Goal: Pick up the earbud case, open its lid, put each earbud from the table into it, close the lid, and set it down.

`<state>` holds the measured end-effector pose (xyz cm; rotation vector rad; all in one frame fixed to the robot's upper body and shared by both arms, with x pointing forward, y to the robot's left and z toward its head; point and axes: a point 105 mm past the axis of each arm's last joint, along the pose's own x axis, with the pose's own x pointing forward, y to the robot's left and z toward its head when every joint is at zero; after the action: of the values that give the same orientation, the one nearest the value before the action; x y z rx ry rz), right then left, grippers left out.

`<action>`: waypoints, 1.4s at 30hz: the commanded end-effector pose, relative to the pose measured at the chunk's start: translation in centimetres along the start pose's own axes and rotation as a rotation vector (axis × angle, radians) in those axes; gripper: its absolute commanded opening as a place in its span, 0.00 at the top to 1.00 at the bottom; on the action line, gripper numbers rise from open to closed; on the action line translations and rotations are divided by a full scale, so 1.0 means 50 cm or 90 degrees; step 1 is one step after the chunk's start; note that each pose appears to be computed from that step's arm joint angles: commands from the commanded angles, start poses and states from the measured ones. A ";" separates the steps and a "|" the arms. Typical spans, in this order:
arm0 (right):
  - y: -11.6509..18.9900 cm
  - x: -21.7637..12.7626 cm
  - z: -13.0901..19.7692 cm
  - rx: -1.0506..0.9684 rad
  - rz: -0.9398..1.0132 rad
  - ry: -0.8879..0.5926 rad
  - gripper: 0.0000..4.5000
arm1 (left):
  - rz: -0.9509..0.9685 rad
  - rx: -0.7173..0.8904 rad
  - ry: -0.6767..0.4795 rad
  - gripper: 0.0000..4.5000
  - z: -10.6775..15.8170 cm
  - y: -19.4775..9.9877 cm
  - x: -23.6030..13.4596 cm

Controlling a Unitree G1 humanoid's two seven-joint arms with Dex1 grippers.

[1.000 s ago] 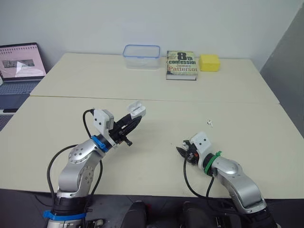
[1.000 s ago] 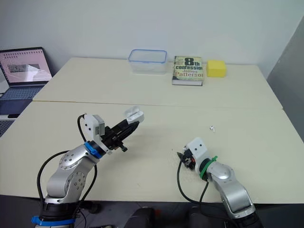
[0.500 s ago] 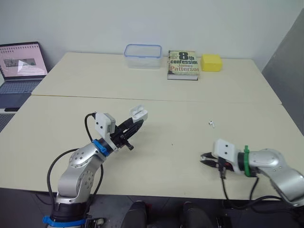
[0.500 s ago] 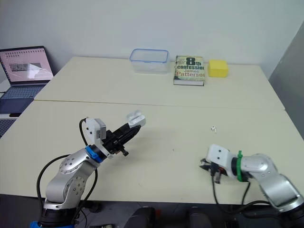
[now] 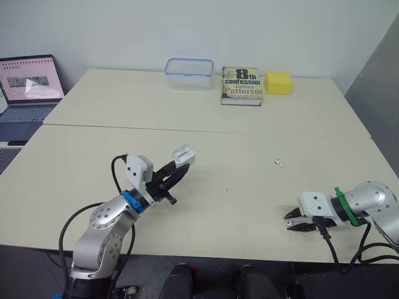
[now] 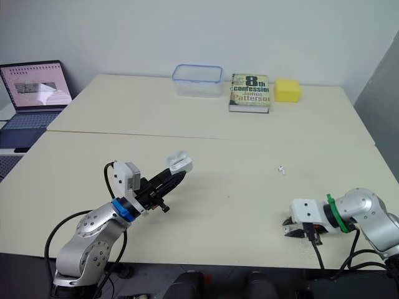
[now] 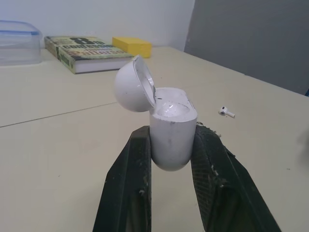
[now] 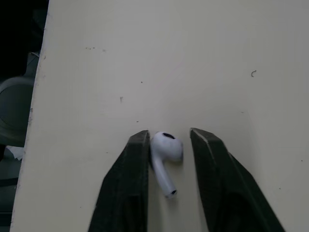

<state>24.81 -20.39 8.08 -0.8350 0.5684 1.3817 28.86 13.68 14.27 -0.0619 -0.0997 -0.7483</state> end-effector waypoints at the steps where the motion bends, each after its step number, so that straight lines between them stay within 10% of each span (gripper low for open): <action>1: 0.011 0.007 -0.018 0.016 0.009 0.012 0.40 | -0.015 0.021 -0.028 0.83 0.026 -0.015 0.004; 4: 0.008 -0.007 0.006 0.011 -0.005 -0.018 0.25 | -0.016 0.021 -0.027 0.83 0.024 -0.016 0.005; 14: 0.010 -0.082 0.062 -0.005 -0.107 0.080 0.25 | -0.019 0.017 -0.016 0.83 0.011 -0.015 0.007; 37: 0.006 -0.004 0.067 -0.010 -0.051 0.239 0.25 | -0.006 0.018 -0.002 0.83 -0.013 -0.018 0.009; 42: 0.009 -0.008 0.062 -0.016 -0.041 0.256 0.51 | -0.006 0.018 -0.005 0.83 -0.014 -0.019 0.011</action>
<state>23.72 -18.07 9.64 -1.1245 0.8317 1.1785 28.84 12.95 12.66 -0.0488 -0.0683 -0.7482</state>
